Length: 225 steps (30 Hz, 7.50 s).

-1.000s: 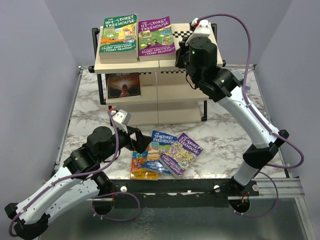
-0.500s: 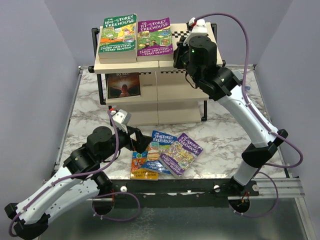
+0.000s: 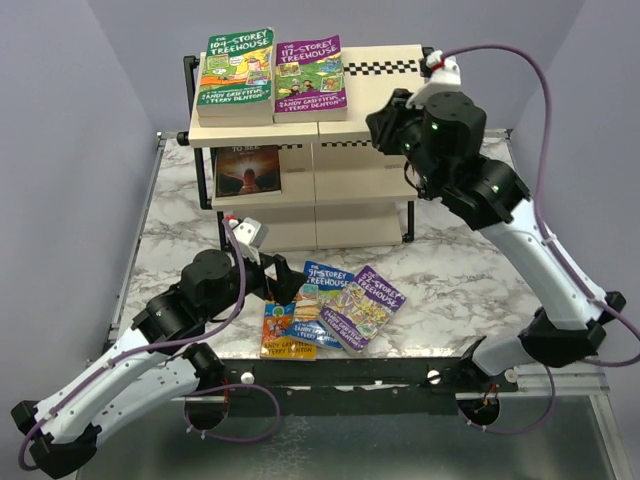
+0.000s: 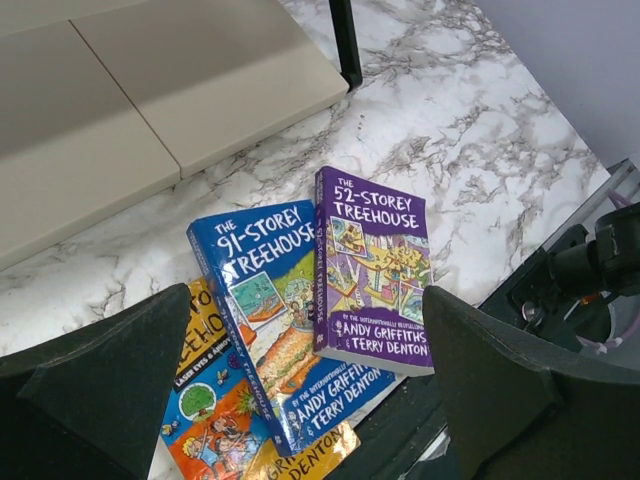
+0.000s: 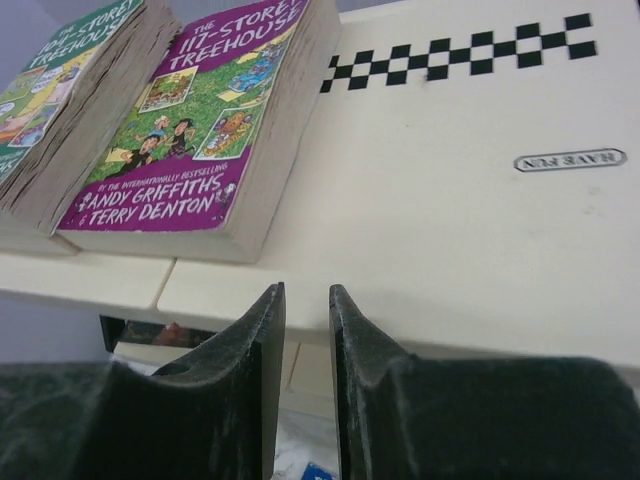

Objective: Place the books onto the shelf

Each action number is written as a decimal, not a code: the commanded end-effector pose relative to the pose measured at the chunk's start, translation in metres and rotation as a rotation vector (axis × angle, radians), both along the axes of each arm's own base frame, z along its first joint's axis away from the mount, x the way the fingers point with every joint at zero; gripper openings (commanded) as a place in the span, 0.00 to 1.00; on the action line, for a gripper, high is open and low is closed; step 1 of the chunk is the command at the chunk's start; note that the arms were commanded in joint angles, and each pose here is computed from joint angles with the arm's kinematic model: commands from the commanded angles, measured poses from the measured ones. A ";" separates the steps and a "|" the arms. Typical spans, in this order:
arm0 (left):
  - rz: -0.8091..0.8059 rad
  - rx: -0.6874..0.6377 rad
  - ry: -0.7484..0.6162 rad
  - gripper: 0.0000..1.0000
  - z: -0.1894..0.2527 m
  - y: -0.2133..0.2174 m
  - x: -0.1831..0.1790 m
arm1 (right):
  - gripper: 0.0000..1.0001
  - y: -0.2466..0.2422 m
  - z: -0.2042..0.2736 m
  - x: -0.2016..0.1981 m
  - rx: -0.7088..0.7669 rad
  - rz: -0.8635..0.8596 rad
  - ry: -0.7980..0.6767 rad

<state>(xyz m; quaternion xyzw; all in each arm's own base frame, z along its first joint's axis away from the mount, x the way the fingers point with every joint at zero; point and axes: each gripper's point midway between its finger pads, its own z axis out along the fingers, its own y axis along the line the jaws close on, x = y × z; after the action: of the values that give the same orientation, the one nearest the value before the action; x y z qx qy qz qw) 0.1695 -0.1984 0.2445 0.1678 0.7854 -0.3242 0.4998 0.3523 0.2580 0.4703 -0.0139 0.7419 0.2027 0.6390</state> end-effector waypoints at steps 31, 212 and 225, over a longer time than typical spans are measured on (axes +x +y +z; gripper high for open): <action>-0.166 0.138 0.266 0.99 -0.090 -0.115 0.011 | 0.88 -0.107 -0.338 -0.185 0.262 -0.112 0.727; -0.452 -0.858 0.168 0.00 0.118 -0.074 -0.059 | 0.98 -0.004 -0.135 -0.255 0.536 0.977 0.066; -0.437 -0.916 0.112 0.00 0.140 -0.064 -0.059 | 0.93 0.010 -0.128 -0.257 0.555 1.047 0.090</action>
<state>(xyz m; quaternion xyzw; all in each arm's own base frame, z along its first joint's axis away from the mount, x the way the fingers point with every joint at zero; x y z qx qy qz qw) 0.1132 -0.2784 0.3400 0.0796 0.6000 -0.7145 0.3509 0.1059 0.2653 0.3230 -0.1793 0.6108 0.6580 0.4023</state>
